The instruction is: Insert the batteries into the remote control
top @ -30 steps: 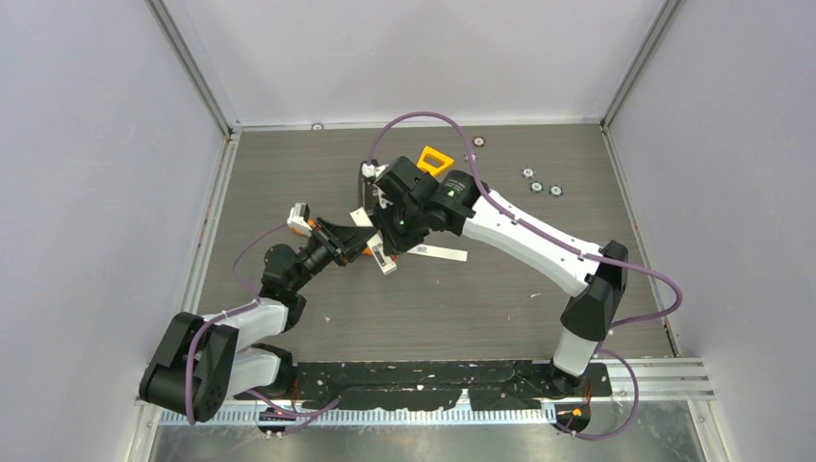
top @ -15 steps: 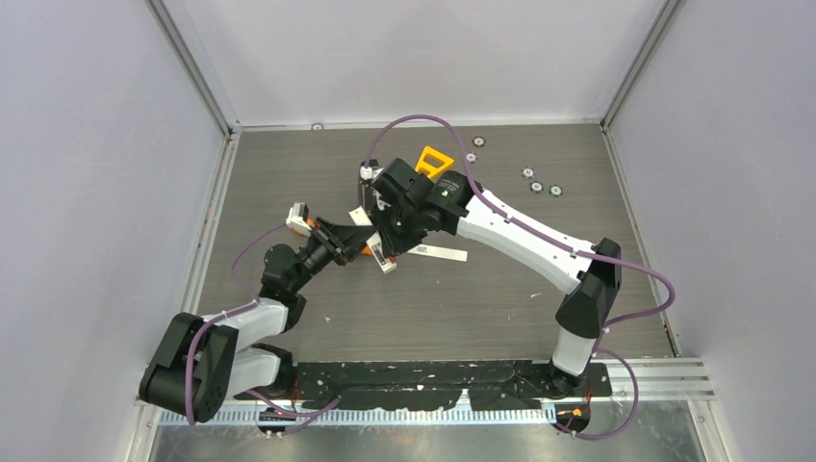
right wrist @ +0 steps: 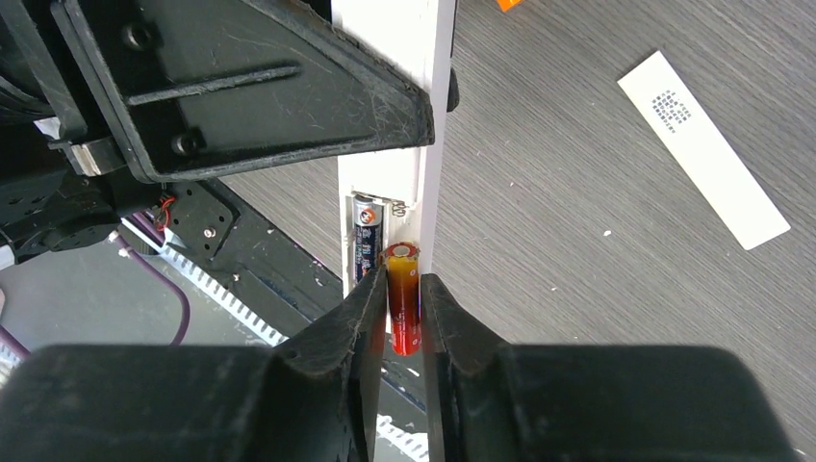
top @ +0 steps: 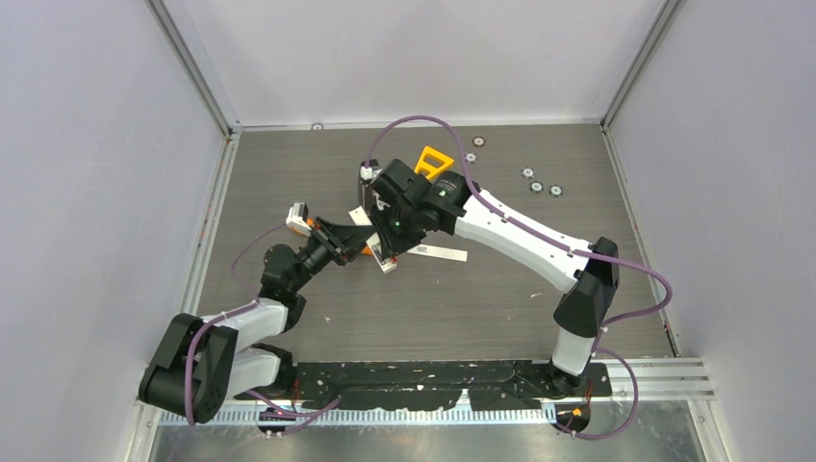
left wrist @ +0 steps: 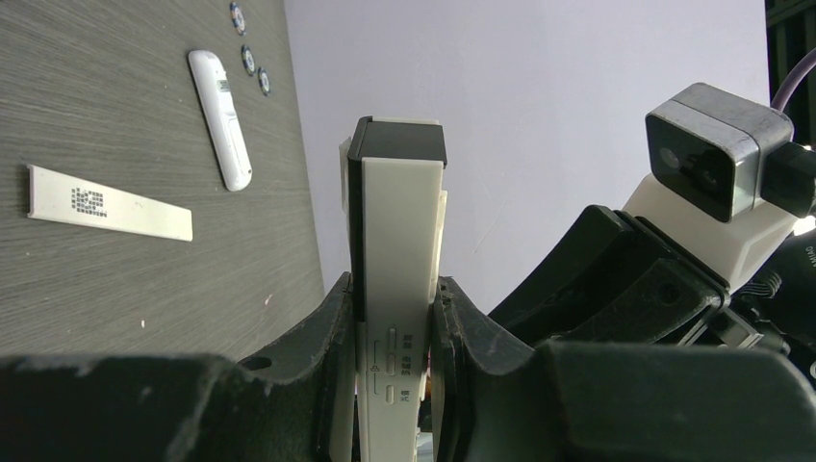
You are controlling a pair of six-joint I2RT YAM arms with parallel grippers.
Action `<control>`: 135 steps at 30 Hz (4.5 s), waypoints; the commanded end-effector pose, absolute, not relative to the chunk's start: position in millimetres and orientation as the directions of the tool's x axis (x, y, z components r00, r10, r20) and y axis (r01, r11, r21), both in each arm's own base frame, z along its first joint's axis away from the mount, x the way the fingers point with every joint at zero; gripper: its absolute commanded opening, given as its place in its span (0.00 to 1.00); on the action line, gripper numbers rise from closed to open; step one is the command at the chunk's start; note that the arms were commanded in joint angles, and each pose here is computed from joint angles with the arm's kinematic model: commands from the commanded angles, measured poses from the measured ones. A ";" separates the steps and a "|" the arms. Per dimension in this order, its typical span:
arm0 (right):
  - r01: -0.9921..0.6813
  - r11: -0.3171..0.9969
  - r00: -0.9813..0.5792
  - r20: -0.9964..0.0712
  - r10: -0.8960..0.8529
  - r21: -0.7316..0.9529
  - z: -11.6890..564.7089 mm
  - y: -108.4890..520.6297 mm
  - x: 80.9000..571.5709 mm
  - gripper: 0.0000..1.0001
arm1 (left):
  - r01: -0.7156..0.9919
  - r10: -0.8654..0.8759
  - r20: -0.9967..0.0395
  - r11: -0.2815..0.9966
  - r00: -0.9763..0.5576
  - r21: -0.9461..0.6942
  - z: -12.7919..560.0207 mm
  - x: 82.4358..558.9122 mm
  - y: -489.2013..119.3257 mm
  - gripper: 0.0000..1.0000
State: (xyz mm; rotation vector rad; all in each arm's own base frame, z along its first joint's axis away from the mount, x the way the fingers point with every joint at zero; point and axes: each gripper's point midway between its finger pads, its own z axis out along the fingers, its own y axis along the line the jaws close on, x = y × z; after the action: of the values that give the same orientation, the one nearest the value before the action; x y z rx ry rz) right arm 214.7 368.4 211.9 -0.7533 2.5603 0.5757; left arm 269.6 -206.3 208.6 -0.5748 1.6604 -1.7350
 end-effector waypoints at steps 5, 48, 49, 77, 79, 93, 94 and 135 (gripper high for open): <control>-0.577 0.761 -0.755 -0.549 -0.358 0.298 235.1 381.1 221.0 0.28 | 0.236 -0.713 -0.173 0.011 -0.680 -0.972 223.6 264.3 -206.8 0.00; -0.565 0.760 -0.769 -0.539 -0.344 0.322 230.8 390.4 222.7 0.22 | 0.218 -0.705 -0.170 0.022 -0.689 -0.976 217.4 262.9 -207.8 0.00; -0.566 0.758 -0.769 -0.538 -0.345 0.324 230.7 390.7 222.5 0.22 | 0.220 -0.704 -0.171 0.021 -0.690 -0.975 218.1 262.8 -208.1 0.00; -0.603 0.710 -0.678 -0.702 -0.217 0.363 275.8 373.2 226.8 0.62 | 0.175 -0.701 -0.114 -0.015 -0.704 -0.984 218.7 263.3 -208.7 0.00; -0.651 0.653 -0.650 -0.729 -0.216 0.386 276.9 371.6 220.3 0.65 | 0.164 -0.701 -0.090 -0.038 -0.708 -0.986 222.3 262.7 -208.3 0.00; -0.792 0.409 -0.520 -0.852 -0.062 0.454 297.6 360.9 191.9 0.74 | 0.074 -0.705 0.074 -0.177 -0.706 -0.981 254.8 254.3 -200.8 0.00; -0.793 0.407 -0.516 -0.855 -0.054 0.453 299.3 361.8 193.1 0.74 | 0.071 -0.705 0.079 -0.181 -0.705 -0.981 256.6 253.5 -200.1 0.00; -0.806 0.326 -0.544 -0.835 -0.082 0.494 275.3 384.5 205.5 0.73 | 0.017 -0.681 0.155 -0.239 -0.716 -0.971 269.2 243.8 -197.7 0.00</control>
State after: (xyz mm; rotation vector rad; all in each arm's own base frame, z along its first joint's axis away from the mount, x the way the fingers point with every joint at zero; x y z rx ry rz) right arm 193.8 376.6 247.4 -0.8111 1.9500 1.2361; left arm 248.8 -195.5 243.2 -0.8953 1.6068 -1.9537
